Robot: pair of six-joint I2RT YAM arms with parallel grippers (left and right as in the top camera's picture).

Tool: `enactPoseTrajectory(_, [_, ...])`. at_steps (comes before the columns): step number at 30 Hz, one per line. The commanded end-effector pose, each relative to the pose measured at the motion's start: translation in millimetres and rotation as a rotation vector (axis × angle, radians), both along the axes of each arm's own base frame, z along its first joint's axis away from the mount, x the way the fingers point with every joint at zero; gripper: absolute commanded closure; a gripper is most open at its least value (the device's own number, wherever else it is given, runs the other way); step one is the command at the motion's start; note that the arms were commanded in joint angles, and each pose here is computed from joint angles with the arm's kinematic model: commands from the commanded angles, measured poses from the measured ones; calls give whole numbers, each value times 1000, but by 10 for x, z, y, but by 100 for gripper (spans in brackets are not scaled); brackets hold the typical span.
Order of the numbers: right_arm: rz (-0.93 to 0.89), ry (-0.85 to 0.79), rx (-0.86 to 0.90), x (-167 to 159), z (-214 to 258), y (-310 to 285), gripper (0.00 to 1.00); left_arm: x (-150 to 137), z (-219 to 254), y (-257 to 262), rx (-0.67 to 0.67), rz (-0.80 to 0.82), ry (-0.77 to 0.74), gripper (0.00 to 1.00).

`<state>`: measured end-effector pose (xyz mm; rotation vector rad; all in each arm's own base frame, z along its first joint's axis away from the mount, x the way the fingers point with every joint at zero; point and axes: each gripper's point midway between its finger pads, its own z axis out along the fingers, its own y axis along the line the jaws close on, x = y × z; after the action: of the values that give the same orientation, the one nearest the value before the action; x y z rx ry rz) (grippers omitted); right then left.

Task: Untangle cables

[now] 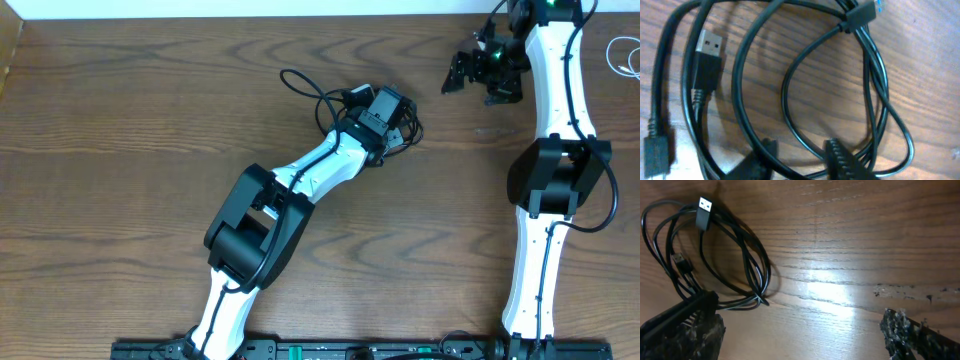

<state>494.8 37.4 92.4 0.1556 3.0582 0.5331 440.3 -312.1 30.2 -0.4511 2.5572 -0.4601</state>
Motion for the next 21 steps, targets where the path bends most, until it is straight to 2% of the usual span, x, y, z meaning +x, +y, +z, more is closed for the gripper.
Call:
enactPoseTrajectory(1, [27,-22,1,-3,86,60,3,62,0,7,8,2,-23,72])
enactPoseTrajectory(5, [36,-22,1,-8,86,106,3,71,10,-3,4,2,-28,75])
enactPoseTrajectory(6, [38,-22,1,-9,86,116,3,71,10,-3,5,1,-29,81])
enactPoseTrajectory(7, [41,-21,1,-13,86,134,3,78,15,-6,11,-11,-35,92])
enactPoseTrajectory(11, [58,-18,5,-30,88,217,2,243,274,-65,105,-212,-186,92])
enactPoseTrajectory(15, [78,-15,6,-50,88,317,4,311,894,2,152,-309,-321,93])
enactPoseTrajectory(21, [108,-28,6,-41,90,466,4,84,1876,14,51,-355,-442,93])
